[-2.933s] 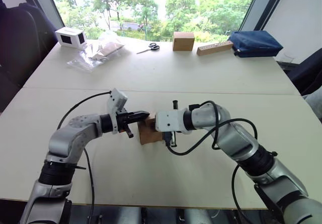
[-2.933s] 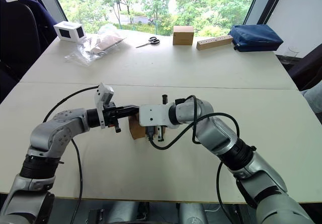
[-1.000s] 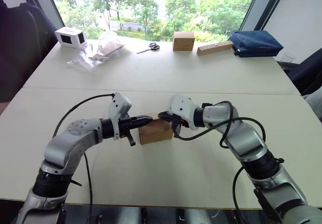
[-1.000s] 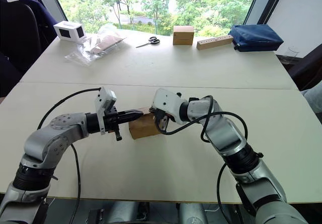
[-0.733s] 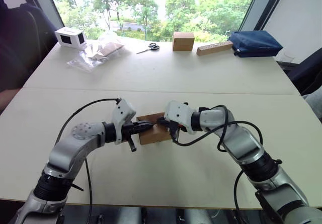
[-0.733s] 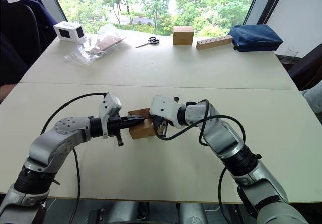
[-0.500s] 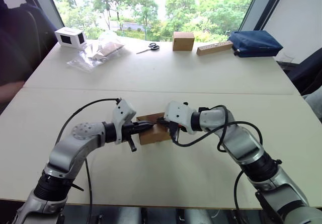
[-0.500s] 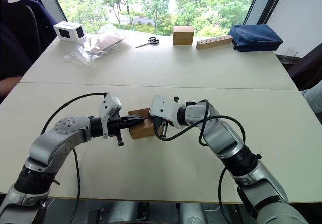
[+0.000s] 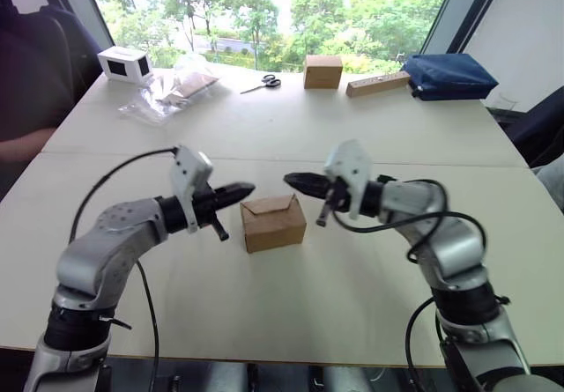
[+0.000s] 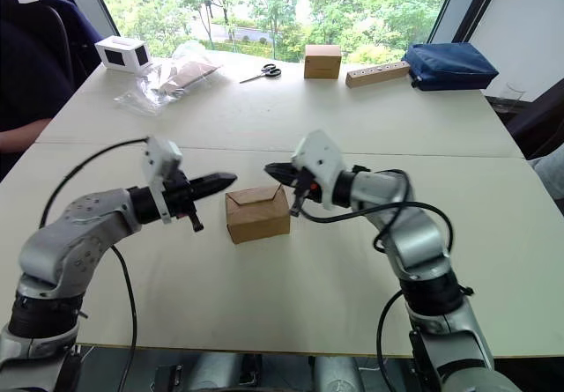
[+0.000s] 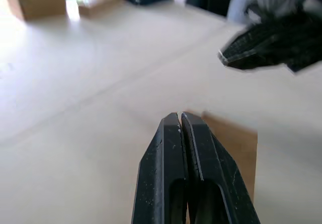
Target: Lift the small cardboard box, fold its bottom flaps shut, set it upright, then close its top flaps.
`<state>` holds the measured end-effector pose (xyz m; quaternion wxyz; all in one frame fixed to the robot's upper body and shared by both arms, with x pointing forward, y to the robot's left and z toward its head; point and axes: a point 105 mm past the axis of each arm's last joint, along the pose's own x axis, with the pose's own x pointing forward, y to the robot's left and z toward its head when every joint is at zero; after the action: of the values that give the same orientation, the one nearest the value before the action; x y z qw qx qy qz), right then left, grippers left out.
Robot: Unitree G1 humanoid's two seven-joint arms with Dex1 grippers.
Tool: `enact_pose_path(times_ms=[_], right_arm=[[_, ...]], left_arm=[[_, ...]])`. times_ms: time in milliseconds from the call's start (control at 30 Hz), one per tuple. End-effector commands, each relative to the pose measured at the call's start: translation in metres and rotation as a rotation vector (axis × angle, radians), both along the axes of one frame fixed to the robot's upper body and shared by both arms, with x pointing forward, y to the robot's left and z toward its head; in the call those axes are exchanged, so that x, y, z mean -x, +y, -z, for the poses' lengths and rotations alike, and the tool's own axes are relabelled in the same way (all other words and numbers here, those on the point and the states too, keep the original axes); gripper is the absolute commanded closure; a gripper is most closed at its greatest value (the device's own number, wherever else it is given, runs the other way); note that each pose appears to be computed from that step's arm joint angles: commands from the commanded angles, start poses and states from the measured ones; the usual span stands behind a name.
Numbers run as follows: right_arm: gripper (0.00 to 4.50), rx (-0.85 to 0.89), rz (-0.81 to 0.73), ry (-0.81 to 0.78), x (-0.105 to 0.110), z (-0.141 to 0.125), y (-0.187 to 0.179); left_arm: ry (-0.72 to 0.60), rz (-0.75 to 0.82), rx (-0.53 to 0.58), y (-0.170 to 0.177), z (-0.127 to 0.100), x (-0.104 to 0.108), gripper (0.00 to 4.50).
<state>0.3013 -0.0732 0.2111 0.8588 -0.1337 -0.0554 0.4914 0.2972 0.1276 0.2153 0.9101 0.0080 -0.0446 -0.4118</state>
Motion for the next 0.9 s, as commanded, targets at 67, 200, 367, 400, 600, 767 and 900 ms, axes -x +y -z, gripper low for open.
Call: enact_pose_path(times_ms=[67, 200, 367, 400, 600, 767, 900], right_arm=[[4.50, -0.037, 0.020, 0.064, 0.020, -0.002, -0.027], [4.50, 0.002, 0.066, 0.247, 0.045, 0.033, -0.055], [4.50, 0.073, 0.078, 0.367, 0.066, 0.064, -0.069], [4.50, 0.080, 0.083, 0.374, 0.067, 0.067, -0.071], [4.50, 0.091, 0.113, 0.426, 0.074, 0.081, -0.081], [4.50, 0.095, 0.119, 0.434, 0.074, 0.084, -0.082], [4.50, 0.103, 0.117, 0.433, 0.072, 0.084, -0.082]], left_arm=[[0.141, 0.015, -0.006, 0.021, 0.005, 0.017, 4.45], [0.335, 0.044, -0.119, 0.042, 0.043, 0.048, 4.45], [0.441, 0.052, -0.226, 0.054, 0.084, 0.074, 4.45], [0.449, 0.055, -0.227, 0.055, 0.087, 0.077, 4.45], [0.506, 0.085, -0.203, 0.059, 0.103, 0.093, 4.45], [0.520, 0.094, -0.192, 0.063, 0.106, 0.095, 4.45], [0.527, 0.092, -0.183, 0.065, 0.106, 0.094, 4.45]])
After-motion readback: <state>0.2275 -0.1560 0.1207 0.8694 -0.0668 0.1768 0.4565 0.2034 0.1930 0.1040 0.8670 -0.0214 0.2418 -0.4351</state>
